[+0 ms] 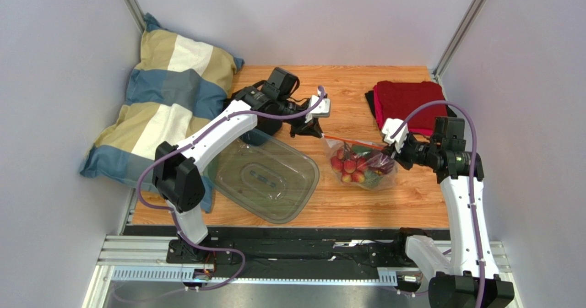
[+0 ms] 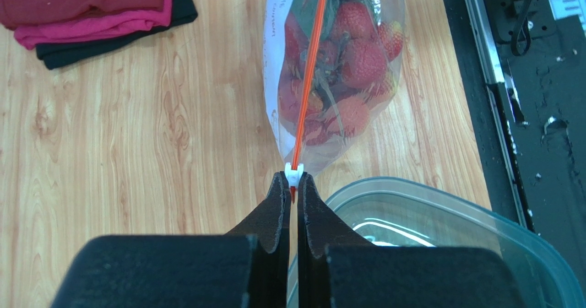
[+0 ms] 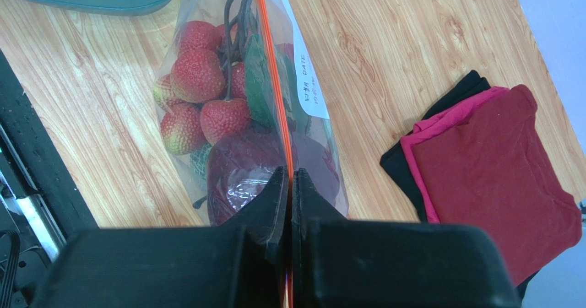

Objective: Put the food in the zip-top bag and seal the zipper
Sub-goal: Pick up the zipper food storage bag at the center of the board, then place the zipper food storage bag at the center of the board.

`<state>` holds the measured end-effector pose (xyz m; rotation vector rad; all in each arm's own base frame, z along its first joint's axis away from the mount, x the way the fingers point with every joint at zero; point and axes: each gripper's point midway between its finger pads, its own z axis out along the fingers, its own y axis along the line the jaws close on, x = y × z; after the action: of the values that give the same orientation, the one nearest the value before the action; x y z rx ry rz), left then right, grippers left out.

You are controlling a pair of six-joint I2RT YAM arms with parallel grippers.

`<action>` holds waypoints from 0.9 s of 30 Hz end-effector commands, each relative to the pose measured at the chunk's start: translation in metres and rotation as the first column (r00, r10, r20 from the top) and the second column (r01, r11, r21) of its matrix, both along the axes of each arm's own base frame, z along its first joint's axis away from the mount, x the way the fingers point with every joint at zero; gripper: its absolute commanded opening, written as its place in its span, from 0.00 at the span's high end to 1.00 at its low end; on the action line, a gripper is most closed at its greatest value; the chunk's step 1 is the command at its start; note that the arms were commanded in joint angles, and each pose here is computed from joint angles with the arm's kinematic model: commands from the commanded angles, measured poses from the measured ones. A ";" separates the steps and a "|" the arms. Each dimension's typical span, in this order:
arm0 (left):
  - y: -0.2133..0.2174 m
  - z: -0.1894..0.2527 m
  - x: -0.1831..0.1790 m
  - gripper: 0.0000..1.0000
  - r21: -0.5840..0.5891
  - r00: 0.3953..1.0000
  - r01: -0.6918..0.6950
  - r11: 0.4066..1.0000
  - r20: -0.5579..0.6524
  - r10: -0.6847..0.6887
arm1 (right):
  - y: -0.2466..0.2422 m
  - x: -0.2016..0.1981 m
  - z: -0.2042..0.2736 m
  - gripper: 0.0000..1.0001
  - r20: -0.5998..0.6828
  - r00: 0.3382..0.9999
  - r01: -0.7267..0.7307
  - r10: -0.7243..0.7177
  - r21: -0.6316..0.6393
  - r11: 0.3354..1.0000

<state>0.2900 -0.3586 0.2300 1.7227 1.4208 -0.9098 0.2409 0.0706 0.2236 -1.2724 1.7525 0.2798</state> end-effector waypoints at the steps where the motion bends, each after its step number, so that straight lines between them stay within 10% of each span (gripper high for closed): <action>1: 0.016 0.040 0.036 1.00 -0.037 0.984 -0.165 0.986 0.062 0.167 | -0.014 0.026 0.022 1.00 0.072 0.991 0.110 -0.112 0.025 0.994; 15: 0.006 0.081 0.103 1.00 -0.157 0.909 -0.352 0.923 0.177 0.376 | -0.005 0.129 0.055 1.00 0.122 0.983 0.112 -0.134 0.174 0.978; 27: 0.030 0.090 0.201 1.00 -0.245 0.693 -0.596 0.765 0.323 0.644 | 0.010 0.256 0.076 1.00 0.230 0.964 0.094 -0.136 0.187 0.978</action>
<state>0.4402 -0.3472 0.2832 1.2914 1.5246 -0.3944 0.4489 0.0801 0.2571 -1.0664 1.6883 0.3144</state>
